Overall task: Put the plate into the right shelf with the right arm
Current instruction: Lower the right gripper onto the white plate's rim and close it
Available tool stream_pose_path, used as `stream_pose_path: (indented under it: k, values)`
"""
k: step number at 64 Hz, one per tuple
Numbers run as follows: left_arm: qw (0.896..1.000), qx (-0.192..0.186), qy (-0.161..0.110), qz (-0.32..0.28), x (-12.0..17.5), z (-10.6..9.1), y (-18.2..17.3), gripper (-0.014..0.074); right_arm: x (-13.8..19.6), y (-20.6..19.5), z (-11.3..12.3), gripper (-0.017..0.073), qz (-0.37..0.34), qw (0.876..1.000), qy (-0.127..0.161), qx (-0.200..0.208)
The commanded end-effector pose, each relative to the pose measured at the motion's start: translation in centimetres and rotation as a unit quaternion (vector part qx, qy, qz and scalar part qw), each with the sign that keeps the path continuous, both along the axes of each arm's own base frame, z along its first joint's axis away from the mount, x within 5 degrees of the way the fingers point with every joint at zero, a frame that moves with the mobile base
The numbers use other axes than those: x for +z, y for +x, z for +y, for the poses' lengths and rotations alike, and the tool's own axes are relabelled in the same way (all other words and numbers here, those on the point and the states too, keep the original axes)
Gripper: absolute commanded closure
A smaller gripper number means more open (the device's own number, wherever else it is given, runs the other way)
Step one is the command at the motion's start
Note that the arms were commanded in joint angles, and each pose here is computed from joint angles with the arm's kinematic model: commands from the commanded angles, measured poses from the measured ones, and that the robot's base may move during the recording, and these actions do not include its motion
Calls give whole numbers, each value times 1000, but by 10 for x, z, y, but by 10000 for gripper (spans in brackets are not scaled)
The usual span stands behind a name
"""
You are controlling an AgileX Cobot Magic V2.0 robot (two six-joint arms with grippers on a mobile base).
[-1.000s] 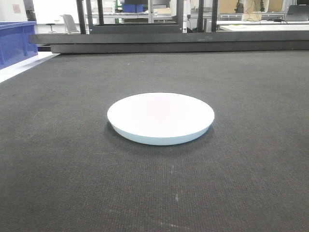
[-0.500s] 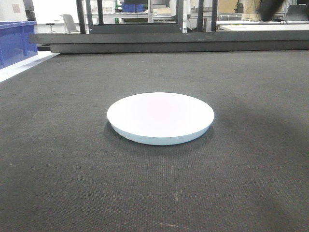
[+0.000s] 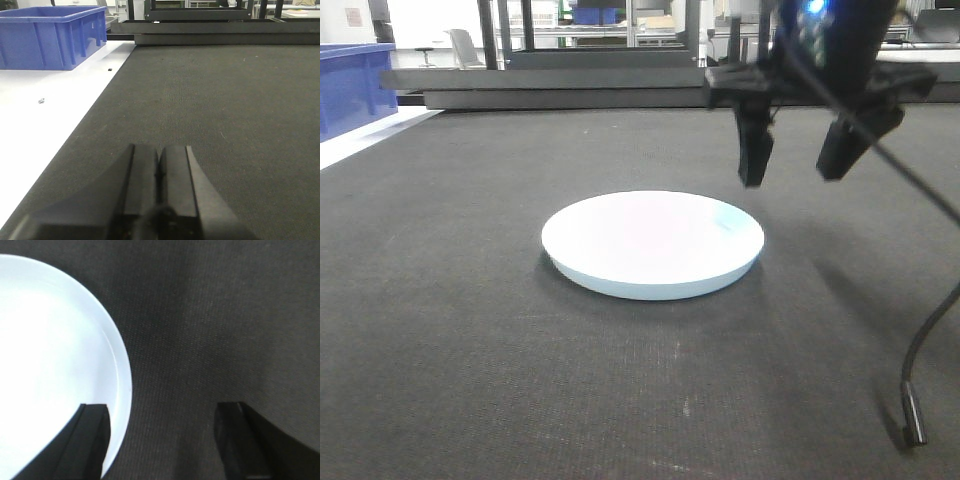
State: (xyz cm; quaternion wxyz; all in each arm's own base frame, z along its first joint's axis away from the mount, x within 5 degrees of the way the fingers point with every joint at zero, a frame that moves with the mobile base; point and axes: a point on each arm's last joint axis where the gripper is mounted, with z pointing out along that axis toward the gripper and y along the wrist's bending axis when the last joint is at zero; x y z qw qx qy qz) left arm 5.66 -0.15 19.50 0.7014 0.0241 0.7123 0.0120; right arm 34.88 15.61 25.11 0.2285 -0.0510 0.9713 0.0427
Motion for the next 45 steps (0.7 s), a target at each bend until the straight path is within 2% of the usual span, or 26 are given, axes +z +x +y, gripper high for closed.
stream_pose_path:
  k: [1,24,29,38,45]
  values:
    - [999,9,-3,-41,5,2,-1,641,21,5,5,22,-57,998,17,11]
    - [999,9,-3,-41,5,2,-1,641,-5,15,19,34,-51,998,16,25]
    - [999,9,-3,-41,5,2,-1,641,-6,16,20,94,-55,998,19,27]
    - [999,9,-3,-41,5,2,-1,641,-5,17,23,255,-65,997,24,30]
    - [999,9,-3,-41,5,2,-1,641,-5,17,23,292,-64,997,23,31]
